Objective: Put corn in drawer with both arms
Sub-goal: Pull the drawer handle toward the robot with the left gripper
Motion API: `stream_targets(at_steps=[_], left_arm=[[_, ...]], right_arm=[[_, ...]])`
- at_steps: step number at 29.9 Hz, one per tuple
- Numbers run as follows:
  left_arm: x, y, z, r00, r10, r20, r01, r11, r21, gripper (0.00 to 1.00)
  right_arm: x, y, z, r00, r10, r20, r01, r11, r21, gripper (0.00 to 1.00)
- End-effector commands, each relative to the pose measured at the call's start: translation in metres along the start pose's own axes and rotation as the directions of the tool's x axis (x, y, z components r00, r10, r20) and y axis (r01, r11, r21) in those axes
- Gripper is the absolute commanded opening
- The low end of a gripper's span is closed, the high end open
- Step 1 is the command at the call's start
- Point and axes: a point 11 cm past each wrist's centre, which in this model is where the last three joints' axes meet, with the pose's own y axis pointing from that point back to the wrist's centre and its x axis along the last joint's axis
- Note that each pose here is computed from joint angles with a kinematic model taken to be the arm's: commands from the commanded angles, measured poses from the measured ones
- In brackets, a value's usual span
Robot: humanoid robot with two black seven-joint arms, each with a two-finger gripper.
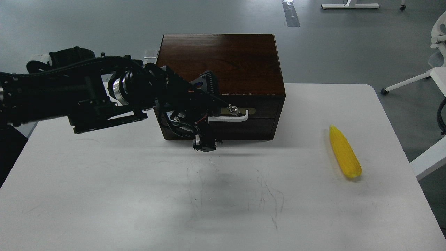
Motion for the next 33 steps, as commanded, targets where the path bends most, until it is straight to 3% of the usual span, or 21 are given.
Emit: stream_targets(at_steps=[1, 5, 7, 33], left_arm=[[0.0, -0.001, 0.004, 1.0, -0.001, 0.007, 0.001, 1.0, -0.013, 0.79], [0.002, 0.001, 0.005, 1.0, 0.001, 0.011, -0.001, 0.999, -0.034, 0.61], [0.001, 0.001, 0.006, 1.0, -0.001, 0.011, 0.001, 0.999, -0.037, 0.58], [0.019, 0.024, 0.063, 0.989, 0.072, 0.129, -0.047, 0.98, -0.191, 0.58]], right_arm=[[-0.001, -0.001, -0.004, 1.0, -0.001, 0.006, 0.001, 1.0, 0.012, 1.0], [-0.002, -0.002, -0.007, 1.0, -0.004, 0.012, 0.004, 1.0, 0.02, 1.0], [-0.002, -0.002, -0.008, 1.0, -0.003, 0.01, 0.002, 1.0, 0.022, 1.0], [0.003, 0.0, -0.023, 1.0, 0.005, -0.013, -0.004, 0.999, 0.039, 1.0]])
